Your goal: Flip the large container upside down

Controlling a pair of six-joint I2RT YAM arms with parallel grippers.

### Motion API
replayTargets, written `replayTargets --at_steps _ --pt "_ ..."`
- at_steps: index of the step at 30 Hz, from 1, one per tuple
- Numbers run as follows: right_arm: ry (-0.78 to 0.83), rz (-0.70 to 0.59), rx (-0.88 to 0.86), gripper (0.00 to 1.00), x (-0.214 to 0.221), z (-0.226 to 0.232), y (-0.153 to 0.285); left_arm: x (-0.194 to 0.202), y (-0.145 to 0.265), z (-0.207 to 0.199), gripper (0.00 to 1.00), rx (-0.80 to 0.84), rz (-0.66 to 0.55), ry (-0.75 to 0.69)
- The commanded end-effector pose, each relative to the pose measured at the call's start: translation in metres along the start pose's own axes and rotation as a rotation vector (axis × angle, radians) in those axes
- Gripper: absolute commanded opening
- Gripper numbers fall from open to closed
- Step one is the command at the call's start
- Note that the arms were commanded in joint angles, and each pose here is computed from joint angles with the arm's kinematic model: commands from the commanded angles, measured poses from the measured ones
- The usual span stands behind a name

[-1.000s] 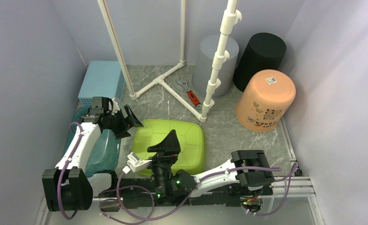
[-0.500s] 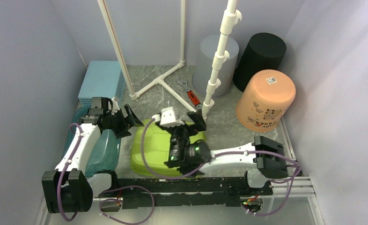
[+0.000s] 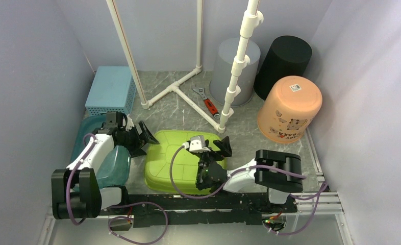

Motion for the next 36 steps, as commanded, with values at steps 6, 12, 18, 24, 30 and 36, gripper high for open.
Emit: replayTargets --at_steps 6,12,18,24,30,36 --pt "-0.325 0.122 0.159 0.99 0.034 -0.026 0.003 -0.009 0.002 -0.001 0.89 -0.015 -0.042 -0.016" --pt "-0.167 0.139 0.167 0.99 0.03 -0.014 -0.001 -0.022 0.035 -0.024 0.88 0.003 -0.138 -0.173" --pt "-0.445 0.15 0.161 0.99 -0.018 -0.064 -0.002 -0.003 0.047 -0.061 0.87 0.042 -0.107 -0.399" --pt "-0.729 0.156 0.106 0.99 -0.05 -0.127 0.006 0.035 0.031 -0.094 0.86 -0.009 -0.059 -0.497" --pt "-0.811 0.163 0.038 1.0 -0.059 -0.147 0.015 0.066 0.016 -0.137 0.85 -0.013 -0.079 -0.652" --pt "-0.85 0.171 -0.049 1.0 -0.07 -0.158 0.025 0.096 -0.013 -0.179 0.87 -0.031 -0.115 -0.815"
Point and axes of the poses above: each gripper's point midway between its finger pads, its own y axis back along the fingers, its own z axis along the line the jaws close on, x = y × z, the point moved 7 cm from there along y, back along the fingers, and after that the axes turned 14 degrees about -y, right-handed, at the moved point
